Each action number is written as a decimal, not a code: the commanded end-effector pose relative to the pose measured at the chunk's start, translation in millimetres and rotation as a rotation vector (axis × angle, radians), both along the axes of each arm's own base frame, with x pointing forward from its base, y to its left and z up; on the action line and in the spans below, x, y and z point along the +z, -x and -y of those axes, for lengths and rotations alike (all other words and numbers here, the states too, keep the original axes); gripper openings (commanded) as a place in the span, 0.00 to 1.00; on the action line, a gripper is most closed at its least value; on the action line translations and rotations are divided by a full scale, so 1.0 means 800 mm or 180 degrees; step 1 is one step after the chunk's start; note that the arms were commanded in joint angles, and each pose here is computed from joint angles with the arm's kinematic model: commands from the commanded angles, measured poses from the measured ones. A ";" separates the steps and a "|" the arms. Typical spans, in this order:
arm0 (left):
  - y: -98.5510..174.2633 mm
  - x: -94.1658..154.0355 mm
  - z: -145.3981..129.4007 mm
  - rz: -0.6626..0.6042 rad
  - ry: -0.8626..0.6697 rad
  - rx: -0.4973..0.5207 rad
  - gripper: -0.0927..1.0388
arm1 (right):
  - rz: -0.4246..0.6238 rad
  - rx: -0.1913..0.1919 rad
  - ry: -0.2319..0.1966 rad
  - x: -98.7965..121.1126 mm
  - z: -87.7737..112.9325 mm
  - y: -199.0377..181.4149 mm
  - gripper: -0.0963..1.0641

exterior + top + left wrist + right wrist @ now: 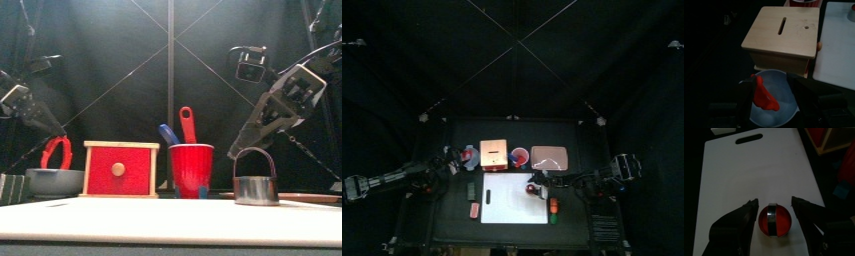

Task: Get the cutter from the drawer then cut the dough then place the extra dough in the bowl
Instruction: Place the extra dough in the bowl

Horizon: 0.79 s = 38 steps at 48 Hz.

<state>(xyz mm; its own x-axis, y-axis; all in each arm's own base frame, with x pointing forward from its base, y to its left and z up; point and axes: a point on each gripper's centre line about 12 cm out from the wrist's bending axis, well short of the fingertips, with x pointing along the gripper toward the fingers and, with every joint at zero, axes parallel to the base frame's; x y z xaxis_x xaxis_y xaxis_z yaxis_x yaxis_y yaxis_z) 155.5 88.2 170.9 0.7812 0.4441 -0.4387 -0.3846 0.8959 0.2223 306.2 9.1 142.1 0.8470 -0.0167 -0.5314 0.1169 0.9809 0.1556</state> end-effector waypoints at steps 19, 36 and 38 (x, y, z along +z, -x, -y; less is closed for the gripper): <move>-0.005 0.005 0.001 -0.0110 -0.0337 -0.0217 0.85 | 0.0078 -0.0019 -0.0015 0.010 0.001 -0.007 0.85; -0.006 0.004 0.005 -0.0224 -0.0541 -0.0397 0.85 | 0.0054 -0.0010 -0.0019 0.009 0.000 -0.009 0.85; -0.006 0.003 0.005 -0.0237 -0.0554 -0.0407 0.85 | 0.0059 -0.0014 -0.0022 0.010 0.000 -0.010 0.85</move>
